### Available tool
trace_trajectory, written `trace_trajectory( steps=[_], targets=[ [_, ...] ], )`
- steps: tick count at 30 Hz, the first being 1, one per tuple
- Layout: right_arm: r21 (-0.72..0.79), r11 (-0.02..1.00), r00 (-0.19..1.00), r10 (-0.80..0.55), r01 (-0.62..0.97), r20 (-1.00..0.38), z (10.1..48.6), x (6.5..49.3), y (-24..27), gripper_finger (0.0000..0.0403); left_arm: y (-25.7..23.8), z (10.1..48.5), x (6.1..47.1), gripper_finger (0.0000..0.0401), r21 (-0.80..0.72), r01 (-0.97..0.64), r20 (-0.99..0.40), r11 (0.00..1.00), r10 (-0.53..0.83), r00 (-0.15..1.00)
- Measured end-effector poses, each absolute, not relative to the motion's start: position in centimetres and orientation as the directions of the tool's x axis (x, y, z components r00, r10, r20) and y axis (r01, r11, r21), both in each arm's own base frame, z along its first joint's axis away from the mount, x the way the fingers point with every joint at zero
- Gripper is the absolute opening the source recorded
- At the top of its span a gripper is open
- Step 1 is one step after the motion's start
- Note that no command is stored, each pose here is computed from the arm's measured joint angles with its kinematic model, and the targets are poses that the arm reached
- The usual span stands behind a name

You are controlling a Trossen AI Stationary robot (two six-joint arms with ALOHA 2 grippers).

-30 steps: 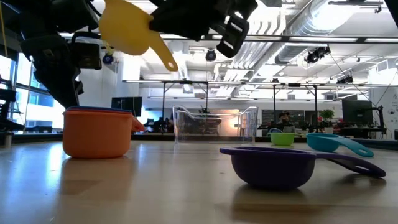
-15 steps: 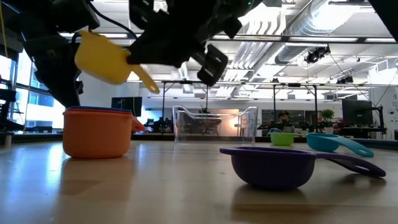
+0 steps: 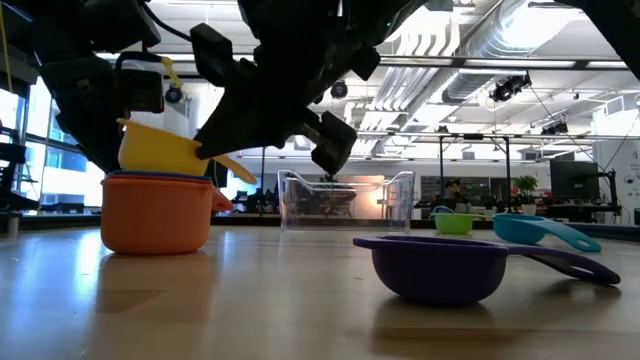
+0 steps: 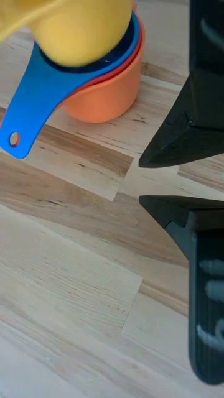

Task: Nest measuring cups in basket
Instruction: Stack the yellow measuring cup into the light blue measuring cup

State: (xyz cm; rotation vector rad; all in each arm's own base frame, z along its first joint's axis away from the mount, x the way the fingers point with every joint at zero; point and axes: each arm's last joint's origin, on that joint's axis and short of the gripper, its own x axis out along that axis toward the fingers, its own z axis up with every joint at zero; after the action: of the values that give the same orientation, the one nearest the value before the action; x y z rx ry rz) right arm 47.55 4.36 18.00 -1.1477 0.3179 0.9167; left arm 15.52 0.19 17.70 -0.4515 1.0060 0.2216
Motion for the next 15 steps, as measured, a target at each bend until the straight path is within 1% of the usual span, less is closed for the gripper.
trace_trajectory(
  steps=[6, 15],
  targets=[
    [-0.617, 0.175, 0.620, 0.450, -0.767, -0.643, 18.05, 47.62, 4.34, 0.0010, 0.19, 17.70, 15.52, 0.0074, -0.277, -0.407, -0.852, 0.871, -0.026, 0.523],
    [-0.611, 0.188, 0.621, 0.450, -0.769, -0.642, 18.05, 47.63, 4.34, 0.0048, 0.19, 17.70, 15.52, 0.0074, -0.285, -0.420, -0.852, 0.862, -0.027, 0.523]
  ],
)
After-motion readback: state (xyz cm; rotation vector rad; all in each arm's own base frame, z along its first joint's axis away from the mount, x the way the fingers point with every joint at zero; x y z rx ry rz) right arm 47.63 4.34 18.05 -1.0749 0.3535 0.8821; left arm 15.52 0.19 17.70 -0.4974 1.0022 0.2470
